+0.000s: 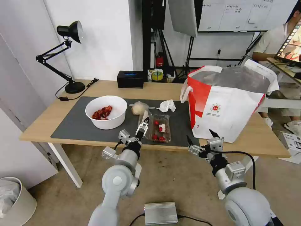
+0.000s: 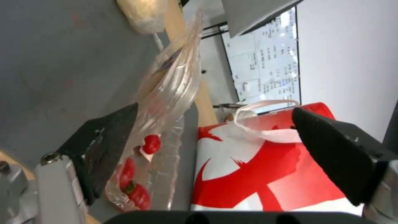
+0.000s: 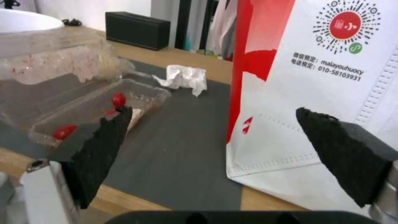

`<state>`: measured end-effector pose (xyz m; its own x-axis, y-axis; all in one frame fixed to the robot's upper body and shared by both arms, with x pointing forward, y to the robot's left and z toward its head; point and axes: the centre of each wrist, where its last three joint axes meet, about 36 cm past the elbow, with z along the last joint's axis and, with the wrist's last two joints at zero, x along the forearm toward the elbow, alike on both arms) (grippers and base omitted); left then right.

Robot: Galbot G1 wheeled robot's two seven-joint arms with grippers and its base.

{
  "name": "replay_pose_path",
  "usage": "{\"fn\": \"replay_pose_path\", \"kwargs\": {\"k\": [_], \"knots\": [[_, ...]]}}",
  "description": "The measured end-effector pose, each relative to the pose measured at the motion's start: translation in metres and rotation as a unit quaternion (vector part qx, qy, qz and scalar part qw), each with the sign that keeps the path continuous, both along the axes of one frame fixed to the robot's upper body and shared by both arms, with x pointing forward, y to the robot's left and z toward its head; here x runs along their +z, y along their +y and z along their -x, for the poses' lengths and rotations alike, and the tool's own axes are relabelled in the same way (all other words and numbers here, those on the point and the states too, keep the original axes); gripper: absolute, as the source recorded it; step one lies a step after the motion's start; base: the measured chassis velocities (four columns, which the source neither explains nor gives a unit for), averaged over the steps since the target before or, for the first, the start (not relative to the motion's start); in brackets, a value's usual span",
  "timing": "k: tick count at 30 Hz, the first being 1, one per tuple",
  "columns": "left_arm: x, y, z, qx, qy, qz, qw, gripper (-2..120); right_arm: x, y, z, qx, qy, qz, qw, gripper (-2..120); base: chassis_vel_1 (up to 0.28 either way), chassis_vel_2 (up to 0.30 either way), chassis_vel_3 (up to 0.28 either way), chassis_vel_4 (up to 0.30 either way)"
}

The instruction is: Pick up the trash from the table and place it into the takeout bag.

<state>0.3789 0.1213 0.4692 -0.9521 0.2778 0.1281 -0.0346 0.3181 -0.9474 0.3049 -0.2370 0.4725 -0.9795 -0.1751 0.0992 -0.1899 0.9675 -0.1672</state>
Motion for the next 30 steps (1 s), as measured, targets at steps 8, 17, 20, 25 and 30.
{"fn": "replay_pose_path", "kwargs": {"k": [8,17,20,25,30], "knots": [[0.0,-0.003,0.002,-0.003,-0.001,0.002,1.0,100,0.0,0.0,0.001,-0.001,0.0,0.0,1.0,100,0.0,0.0,0.0,0.0],[0.001,-0.007,0.003,-0.007,-0.002,0.004,1.0,100,0.001,-0.001,0.003,-0.004,0.0,0.0,1.0,100,0.0,0.0,0.0,0.0],[0.001,-0.01,0.005,-0.011,-0.004,0.006,0.9999,100,0.001,-0.002,0.004,-0.006,0.0,0.0,1.0,100,0.0,0.0,0.0,0.0],[0.001,-0.015,0.007,-0.016,-0.006,0.007,0.9998,100,0.001,-0.002,0.005,-0.007,0.0,0.0,1.0,100,0.0,0.0,0.0,0.0],[0.001,-0.02,0.012,-0.023,-0.008,0.008,0.9997,100,0.002,-0.004,0.007,-0.011,0.0,0.001,1.0,100,0.0,0.0,0.0,0.0]]}}
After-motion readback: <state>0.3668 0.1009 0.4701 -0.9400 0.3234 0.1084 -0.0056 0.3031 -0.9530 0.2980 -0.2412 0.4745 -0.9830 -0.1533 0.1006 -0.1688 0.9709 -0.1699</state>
